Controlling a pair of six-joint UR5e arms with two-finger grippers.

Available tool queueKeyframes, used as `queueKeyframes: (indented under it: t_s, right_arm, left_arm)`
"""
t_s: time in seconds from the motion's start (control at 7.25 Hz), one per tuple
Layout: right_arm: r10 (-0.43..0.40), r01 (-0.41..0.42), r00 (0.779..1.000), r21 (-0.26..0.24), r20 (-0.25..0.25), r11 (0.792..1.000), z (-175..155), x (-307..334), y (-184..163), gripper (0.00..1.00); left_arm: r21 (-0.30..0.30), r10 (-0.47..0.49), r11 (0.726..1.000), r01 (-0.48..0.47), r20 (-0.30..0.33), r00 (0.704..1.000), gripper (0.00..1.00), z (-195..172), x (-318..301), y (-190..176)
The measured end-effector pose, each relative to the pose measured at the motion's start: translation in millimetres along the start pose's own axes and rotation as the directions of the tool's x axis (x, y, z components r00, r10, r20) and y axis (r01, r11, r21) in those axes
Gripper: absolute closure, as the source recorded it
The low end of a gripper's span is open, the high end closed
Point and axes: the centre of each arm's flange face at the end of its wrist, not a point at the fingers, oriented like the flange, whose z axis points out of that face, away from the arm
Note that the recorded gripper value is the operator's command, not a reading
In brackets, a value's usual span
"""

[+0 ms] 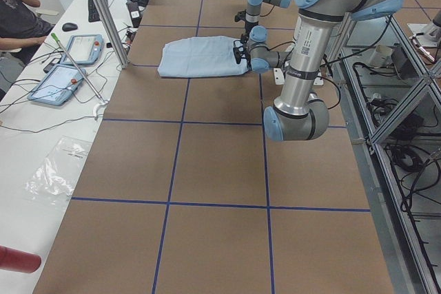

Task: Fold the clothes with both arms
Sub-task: 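Move the right gripper to the shirt's near corner beside the left gripper, then grasp the near corners of the shirt with both grippers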

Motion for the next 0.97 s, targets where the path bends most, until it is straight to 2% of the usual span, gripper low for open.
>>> queueKeyframes:
  t_s: [0.41, 0.83, 0.97]
  right_arm:
    - [-0.026, 0.026, 0.999, -0.011, -0.028, 1.000, 12, 13, 18, 0.02]
    - [-0.031, 0.031, 0.999, -0.011, -0.031, 0.999, 13, 14, 20, 0.16]
    - [-0.035, 0.034, 0.999, -0.011, -0.033, 0.999, 14, 15, 20, 0.17]
  left_arm:
    - [0.000, 0.000, 1.000, 0.000, 0.001, 1.000, 1.00, 0, 0, 0]
    - [0.001, 0.001, 1.000, -0.001, 0.000, 1.000, 1.00, 0, 0, 0]
    - [0.001, 0.001, 1.000, -0.001, 0.000, 1.000, 1.00, 0, 0, 0]
